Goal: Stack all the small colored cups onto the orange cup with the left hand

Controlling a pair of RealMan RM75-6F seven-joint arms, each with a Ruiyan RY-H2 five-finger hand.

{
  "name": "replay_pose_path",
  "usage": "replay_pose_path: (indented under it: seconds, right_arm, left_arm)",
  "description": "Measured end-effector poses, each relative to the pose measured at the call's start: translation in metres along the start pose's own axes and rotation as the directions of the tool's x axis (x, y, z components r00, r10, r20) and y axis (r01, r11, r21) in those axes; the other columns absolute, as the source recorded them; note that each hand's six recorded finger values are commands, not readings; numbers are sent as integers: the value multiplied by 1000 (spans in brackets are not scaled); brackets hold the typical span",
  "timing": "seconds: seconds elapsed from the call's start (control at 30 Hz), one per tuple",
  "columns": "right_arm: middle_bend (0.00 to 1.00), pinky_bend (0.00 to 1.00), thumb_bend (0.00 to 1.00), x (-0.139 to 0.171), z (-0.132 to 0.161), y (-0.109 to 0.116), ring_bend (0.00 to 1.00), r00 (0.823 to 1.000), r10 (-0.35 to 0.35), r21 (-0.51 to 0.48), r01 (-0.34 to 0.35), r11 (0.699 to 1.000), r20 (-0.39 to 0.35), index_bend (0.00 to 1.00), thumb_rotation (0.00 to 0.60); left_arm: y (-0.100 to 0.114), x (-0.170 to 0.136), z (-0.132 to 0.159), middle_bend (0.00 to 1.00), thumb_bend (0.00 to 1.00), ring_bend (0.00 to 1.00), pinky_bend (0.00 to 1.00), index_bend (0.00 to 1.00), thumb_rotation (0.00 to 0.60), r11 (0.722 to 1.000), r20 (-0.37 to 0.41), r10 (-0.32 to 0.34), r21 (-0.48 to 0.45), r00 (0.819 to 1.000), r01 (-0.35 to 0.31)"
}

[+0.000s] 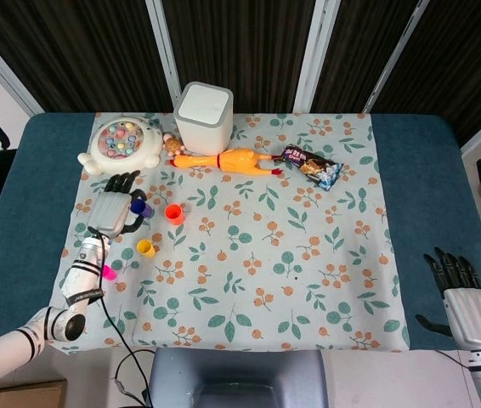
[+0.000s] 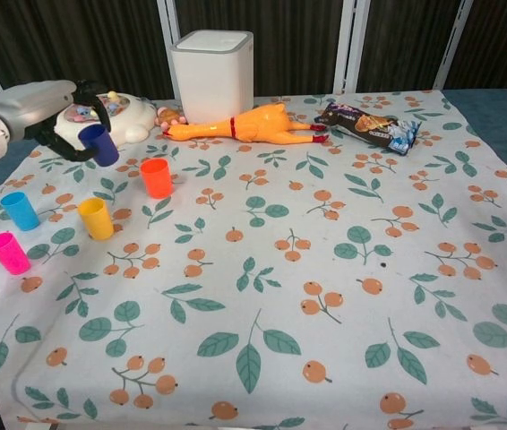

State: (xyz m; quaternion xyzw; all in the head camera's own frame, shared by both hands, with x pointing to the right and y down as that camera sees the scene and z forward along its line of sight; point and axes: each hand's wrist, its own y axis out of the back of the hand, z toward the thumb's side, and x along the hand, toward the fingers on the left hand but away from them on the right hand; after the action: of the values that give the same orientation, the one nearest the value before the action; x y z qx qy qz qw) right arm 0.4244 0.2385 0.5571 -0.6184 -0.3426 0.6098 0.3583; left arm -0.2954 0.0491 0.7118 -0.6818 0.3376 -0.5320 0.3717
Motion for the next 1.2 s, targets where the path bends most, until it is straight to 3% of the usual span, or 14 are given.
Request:
replay_pose_path:
  seconds: [0.17,0.3,0.53,1.2]
  right_arm:
    - [0,0,224,0,-2,2,0,1000,-4,-5,4,1000,3,0,600]
    - [0,0,224,1,-4,4,0,1000,-8,-8,8,1000,7,0,600]
    - [0,0,224,1,-5,4,0,1000,-8,-6,8,1000,10,0,600]
    - [0,0,224,1,-7,7,0,1000,-15,-13,15,1000,16,0,600]
  left_arm:
    - [8,9,24,37,356,0,96,551,600,999,25,11,35,1000,-12]
    - [2,13,32,37,357,0,96,547,600,999,18,-10,49,1000,9]
    - [-15,16,36,37,362,0,97,536,600,998,9,-49,46,999,48]
    - [-24,21,43,38,368,0,97,528,600,996,12,-60,67,998,59]
